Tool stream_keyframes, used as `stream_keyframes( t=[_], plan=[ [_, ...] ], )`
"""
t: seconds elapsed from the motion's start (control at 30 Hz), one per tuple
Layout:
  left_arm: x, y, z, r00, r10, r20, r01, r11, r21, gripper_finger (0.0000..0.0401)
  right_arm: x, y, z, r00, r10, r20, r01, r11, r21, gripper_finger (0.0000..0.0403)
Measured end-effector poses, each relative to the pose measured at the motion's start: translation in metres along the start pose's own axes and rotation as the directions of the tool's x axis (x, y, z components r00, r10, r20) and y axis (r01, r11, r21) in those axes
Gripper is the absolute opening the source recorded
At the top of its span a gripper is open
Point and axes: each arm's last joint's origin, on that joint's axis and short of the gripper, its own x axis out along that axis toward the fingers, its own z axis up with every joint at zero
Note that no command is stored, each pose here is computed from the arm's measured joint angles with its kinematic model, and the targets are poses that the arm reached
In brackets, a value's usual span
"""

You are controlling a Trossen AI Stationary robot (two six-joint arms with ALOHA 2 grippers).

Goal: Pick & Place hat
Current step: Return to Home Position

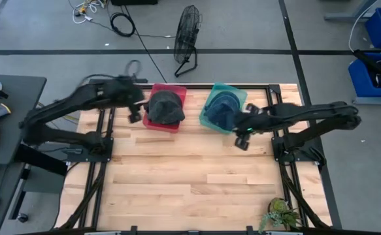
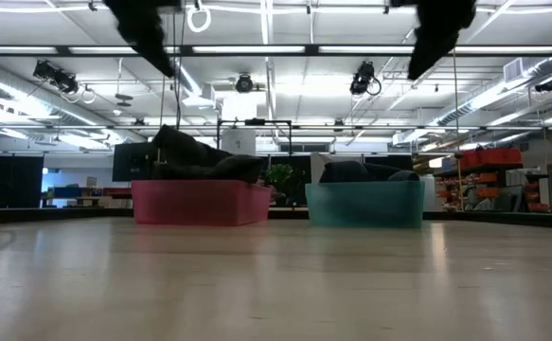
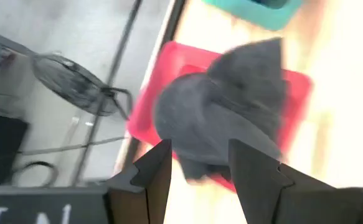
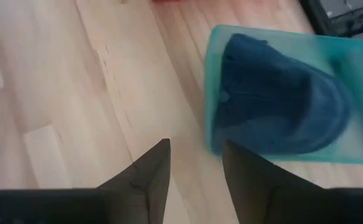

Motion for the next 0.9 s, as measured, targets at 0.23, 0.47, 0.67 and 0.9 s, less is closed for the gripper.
stream_keyframes(
  t=[0.23,0.47,0.67,0.9],
  plan=[
    [-0.051,-0.014,-0.061,0.947,-0.119,0.297,0.165,0.977,-0.135,0.0161,-0.045,-0.029,-0.034,0.971,0.030,0.236,-0.038,0.999,0.032,0.0139],
    [-0.019,-0.049,-0.121,0.750,-0.022,0.661,0.190,0.964,-0.184,0.0161,-0.016,-0.030,-0.069,0.803,0.206,0.559,-0.215,0.975,-0.051,0.0137],
    [0.026,-0.075,-0.155,0.612,0.057,0.789,0.211,0.950,-0.232,0.0161,0.031,-0.022,-0.099,0.659,0.332,0.675,-0.274,0.942,-0.195,0.0137],
    [0.049,-0.088,-0.170,0.598,0.065,0.799,0.262,0.926,-0.272,0.0161,0.049,-0.023,-0.118,0.615,0.339,0.712,-0.245,0.940,-0.236,0.0137]
  ],
)
